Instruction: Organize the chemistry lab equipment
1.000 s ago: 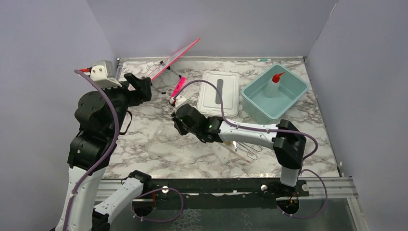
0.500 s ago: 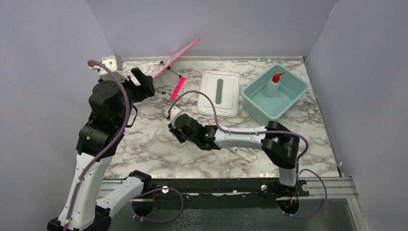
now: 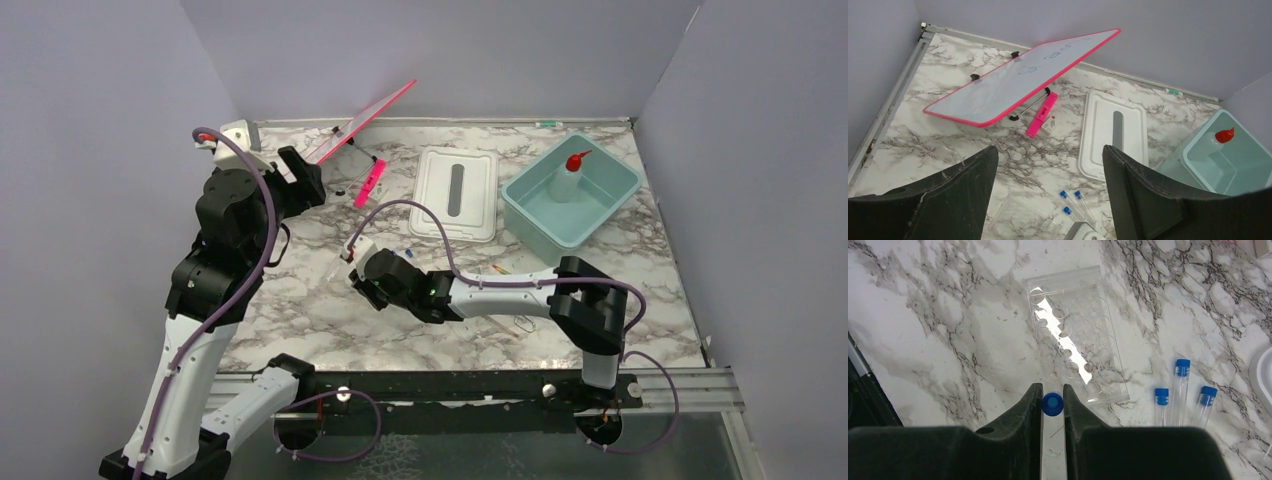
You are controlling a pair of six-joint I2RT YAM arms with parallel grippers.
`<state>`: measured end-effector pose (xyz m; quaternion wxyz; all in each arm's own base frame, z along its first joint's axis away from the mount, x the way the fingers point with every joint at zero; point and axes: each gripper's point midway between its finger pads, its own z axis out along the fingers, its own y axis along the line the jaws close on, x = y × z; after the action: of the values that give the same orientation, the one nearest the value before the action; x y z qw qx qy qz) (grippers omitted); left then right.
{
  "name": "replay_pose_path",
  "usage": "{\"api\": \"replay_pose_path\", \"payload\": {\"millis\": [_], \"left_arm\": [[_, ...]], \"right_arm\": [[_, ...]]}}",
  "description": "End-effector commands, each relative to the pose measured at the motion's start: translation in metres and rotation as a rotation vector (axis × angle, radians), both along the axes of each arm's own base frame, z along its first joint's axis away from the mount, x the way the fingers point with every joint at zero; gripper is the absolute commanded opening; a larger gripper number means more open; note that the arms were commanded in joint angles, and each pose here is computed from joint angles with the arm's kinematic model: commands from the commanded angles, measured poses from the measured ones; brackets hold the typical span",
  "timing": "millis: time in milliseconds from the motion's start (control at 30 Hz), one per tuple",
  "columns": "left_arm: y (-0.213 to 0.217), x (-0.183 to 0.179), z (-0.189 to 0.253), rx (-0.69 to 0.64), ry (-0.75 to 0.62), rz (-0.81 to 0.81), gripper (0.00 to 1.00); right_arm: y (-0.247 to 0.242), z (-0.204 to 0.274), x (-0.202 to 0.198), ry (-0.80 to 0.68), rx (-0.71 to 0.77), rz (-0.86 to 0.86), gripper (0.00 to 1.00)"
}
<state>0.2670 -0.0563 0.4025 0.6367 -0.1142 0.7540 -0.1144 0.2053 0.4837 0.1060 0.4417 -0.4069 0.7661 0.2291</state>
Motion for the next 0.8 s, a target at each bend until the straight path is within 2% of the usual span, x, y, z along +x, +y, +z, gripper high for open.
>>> {"api": "replay_pose_path", "payload": {"millis": [0,533,767], "left_arm": [[0.003,0.000,0.005,-0.004,-0.018,0.017,0.79],[0.002,0.003,0.001,0.008,-0.007,0.014,0.79],[0.002,0.004,-0.002,0.013,-0.003,0.013,0.79]], "right_arm": [[0.006,0.004,0.004,-0.055,0.017,-0.004,0.15],[0.008,-0.024,0.003,-0.065,-0.016,0.001,0.16],[0.003,-0.004,0.002,-0.069,-0.001,-0.025,0.16]]}}
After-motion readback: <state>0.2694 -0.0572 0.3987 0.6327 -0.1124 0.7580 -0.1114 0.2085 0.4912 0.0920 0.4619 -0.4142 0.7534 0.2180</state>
